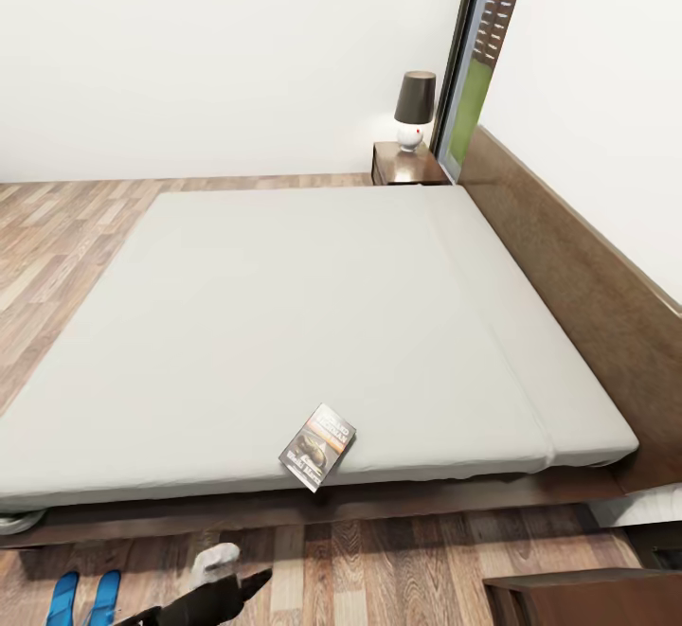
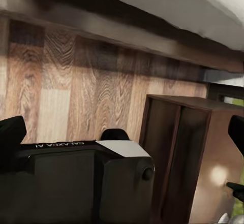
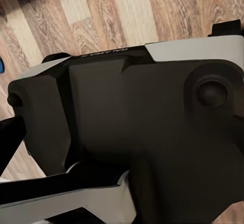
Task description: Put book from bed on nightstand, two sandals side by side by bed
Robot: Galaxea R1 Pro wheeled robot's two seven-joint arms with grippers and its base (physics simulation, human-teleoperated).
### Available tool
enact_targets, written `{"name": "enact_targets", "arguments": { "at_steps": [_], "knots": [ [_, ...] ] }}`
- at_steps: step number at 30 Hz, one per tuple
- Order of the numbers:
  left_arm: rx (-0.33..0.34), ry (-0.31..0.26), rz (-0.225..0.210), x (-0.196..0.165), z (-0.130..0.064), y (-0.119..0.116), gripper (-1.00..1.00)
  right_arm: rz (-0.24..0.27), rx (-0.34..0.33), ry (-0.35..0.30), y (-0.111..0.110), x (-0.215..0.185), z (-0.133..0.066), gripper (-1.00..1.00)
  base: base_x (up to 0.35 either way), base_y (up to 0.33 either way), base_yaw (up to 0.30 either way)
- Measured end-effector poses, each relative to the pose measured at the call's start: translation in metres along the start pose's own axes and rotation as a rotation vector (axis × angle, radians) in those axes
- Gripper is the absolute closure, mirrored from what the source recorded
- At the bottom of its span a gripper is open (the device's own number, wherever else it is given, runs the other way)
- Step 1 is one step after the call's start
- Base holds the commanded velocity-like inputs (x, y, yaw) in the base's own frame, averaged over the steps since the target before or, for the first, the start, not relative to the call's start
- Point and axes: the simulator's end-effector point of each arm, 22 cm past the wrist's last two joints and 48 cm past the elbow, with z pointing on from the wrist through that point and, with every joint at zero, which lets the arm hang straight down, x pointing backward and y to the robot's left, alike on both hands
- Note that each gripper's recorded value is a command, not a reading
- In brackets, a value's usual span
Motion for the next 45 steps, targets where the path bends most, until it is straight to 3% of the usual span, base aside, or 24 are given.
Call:
{"name": "enact_targets", "arguments": {
  "at_steps": [4,9,12,17,20,21,25,33,34,37,41,45],
  "knots": [
    [-0.013,-0.039,0.008,0.026,-0.002,0.022,-1.0,-0.003,0.0,0.002,0.002,0.002,-0.004,-1.0,0.0,0.0,0.0],
    [-0.045,-0.049,0.035,0.047,-0.008,0.04,-1.0,-0.01,-0.004,0.007,0.006,0.004,-0.007,-1.0,0.0,0.0,0.0],
    [-0.07,-0.05,0.061,0.048,-0.016,0.056,-1.0,-0.013,-0.038,0.008,0.029,0.007,0.004,-1.0,0.0,0.0,0.0],
    [-0.08,-0.051,0.071,0.047,-0.02,0.063,-1.0,-0.009,-0.07,0.004,0.05,0.008,0.014,-1.0,0.0,0.0,0.0],
    [-0.081,-0.052,0.071,0.047,-0.02,0.064,-1.0,-0.011,-0.129,-0.009,0.09,0.006,0.029,-1.0,0.0,0.0,0.0],
    [-0.081,-0.052,0.071,0.047,-0.02,0.064,-1.0,-0.021,-0.165,-0.033,0.115,-0.004,0.037,-1.0,0.0,0.0,0.0],
    [-0.082,-0.054,0.07,0.047,-0.02,0.064,-1.0,-0.063,-0.236,-0.113,0.164,-0.042,0.045,-1.0,0.0,0.0,0.0],
    [-0.082,-0.083,0.088,0.04,-0.021,0.064,-1.0,-0.107,-0.293,-0.216,0.203,-0.089,0.042,-1.0,0.0,0.0,0.0],
    [-0.082,-0.097,0.096,0.037,-0.021,0.063,-1.0,-0.121,-0.307,-0.254,0.211,-0.107,0.038,-1.0,0.0,0.0,0.0],
    [-0.082,-0.104,0.098,0.035,-0.021,0.063,-1.0,-0.105,-0.336,-0.31,0.224,-0.129,0.031,-1.0,0.0,0.0,0.0],
    [-0.08,-0.106,0.1,0.035,-0.021,0.063,-1.0,-0.074,-0.447,-0.348,0.255,-0.138,0.021,-1.0,0.0,0.0,0.0],
    [-0.078,-0.106,0.101,0.035,-0.021,0.062,-1.0,-0.053,-0.575,-0.342,0.281,-0.137,0.009,-1.0,0.0,0.0,0.0]
  ]
}}
